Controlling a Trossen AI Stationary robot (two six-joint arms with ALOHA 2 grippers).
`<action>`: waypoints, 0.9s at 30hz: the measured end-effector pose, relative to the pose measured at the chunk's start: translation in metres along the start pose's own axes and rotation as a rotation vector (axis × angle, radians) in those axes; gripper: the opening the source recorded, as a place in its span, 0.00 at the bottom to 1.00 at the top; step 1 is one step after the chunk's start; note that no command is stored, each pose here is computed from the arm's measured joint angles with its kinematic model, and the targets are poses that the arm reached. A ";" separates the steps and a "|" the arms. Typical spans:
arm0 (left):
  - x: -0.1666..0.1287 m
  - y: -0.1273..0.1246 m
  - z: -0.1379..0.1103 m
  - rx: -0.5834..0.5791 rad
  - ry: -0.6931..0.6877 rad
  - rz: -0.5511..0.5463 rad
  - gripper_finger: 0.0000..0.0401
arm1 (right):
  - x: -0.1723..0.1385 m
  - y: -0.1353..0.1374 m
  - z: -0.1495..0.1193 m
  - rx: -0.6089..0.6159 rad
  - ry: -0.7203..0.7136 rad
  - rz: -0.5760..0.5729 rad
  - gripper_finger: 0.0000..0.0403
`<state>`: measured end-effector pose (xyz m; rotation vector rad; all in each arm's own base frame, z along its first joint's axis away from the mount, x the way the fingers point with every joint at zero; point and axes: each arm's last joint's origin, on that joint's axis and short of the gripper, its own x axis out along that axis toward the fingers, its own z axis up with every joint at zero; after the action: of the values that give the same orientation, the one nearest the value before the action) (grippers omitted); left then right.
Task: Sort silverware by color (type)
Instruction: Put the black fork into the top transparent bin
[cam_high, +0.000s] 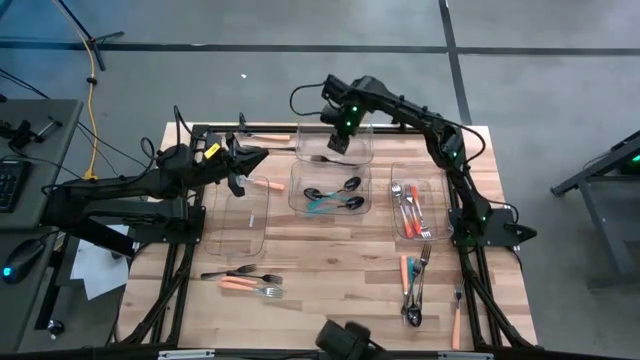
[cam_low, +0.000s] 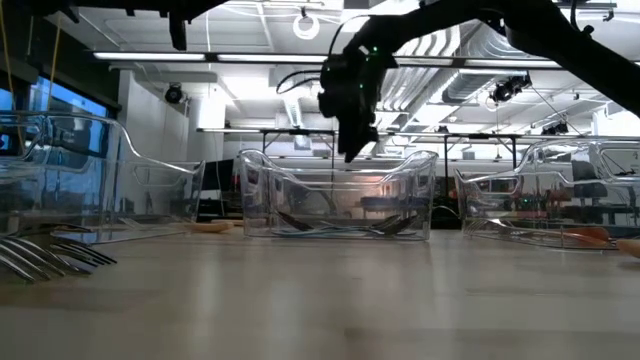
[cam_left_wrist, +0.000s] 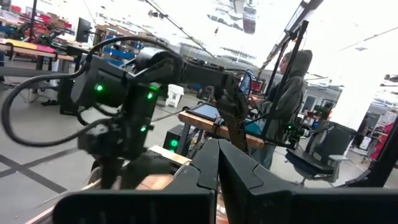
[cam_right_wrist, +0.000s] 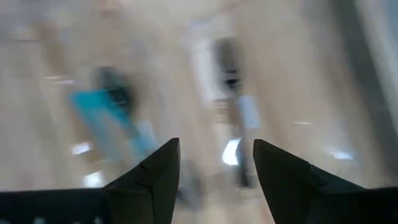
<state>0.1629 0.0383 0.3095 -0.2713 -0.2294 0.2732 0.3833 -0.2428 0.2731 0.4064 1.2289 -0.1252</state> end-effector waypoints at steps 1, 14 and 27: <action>0.000 0.000 0.000 0.000 0.000 0.000 0.00 | -0.003 0.002 -0.001 0.002 0.007 0.043 0.47; 0.000 0.000 0.000 0.001 0.001 0.001 0.00 | -0.046 0.050 -0.060 -0.018 -0.091 0.083 0.47; 0.000 0.000 -0.001 0.003 0.006 0.002 0.00 | -0.063 0.136 -0.170 -0.038 -0.792 0.237 0.47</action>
<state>0.1630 0.0383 0.3090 -0.2689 -0.2229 0.2750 0.2534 -0.0624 0.3170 0.4096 0.3995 -0.0488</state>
